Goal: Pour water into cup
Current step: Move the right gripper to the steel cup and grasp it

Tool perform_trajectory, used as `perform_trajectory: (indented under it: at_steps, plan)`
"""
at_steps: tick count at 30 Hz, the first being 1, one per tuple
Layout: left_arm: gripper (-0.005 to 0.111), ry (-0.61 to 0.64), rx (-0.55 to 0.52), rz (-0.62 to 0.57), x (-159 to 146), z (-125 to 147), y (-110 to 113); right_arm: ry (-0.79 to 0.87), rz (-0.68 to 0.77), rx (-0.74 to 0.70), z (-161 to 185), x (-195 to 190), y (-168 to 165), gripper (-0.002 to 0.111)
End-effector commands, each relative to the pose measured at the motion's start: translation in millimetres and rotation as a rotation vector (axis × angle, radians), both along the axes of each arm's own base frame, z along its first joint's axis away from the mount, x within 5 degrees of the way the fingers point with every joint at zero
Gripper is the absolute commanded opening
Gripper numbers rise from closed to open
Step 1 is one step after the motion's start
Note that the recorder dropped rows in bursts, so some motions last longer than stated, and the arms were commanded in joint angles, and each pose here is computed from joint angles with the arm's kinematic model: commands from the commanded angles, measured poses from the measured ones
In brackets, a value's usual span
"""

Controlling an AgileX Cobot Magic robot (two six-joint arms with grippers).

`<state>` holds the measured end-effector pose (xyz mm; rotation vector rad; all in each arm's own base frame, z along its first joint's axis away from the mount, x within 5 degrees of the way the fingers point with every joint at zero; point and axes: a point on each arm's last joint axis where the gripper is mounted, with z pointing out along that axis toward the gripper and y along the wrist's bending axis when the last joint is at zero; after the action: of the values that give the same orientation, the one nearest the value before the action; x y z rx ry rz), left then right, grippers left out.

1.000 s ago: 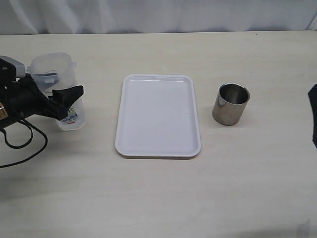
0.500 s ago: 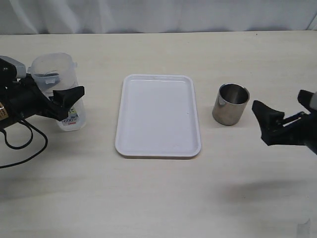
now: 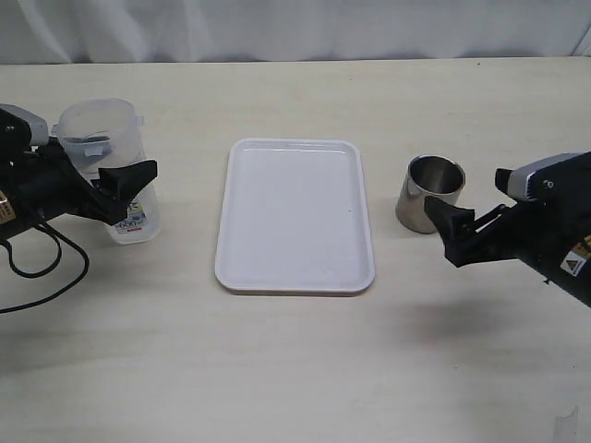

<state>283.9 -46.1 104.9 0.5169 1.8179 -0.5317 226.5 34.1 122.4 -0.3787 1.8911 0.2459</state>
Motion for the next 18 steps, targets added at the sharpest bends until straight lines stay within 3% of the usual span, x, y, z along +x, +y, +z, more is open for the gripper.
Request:
perform_trajectory:
  at_steps: [1,8,18]
  plan:
    - [0.0,-0.035,-0.031,-0.001,2.6,5.2,-1.0,-0.01,0.064,-0.004,-6.9,5.8,4.7,0.089]
    - [0.0,-0.035,-0.031,-0.002,2.5,5.2,-1.1,-0.017,-0.004,-0.013,-12.7,12.9,-0.9,0.089]
    - [0.0,-0.031,-0.027,-0.002,2.4,4.8,-1.0,0.02,0.056,-0.013,-39.0,39.8,4.2,0.089]
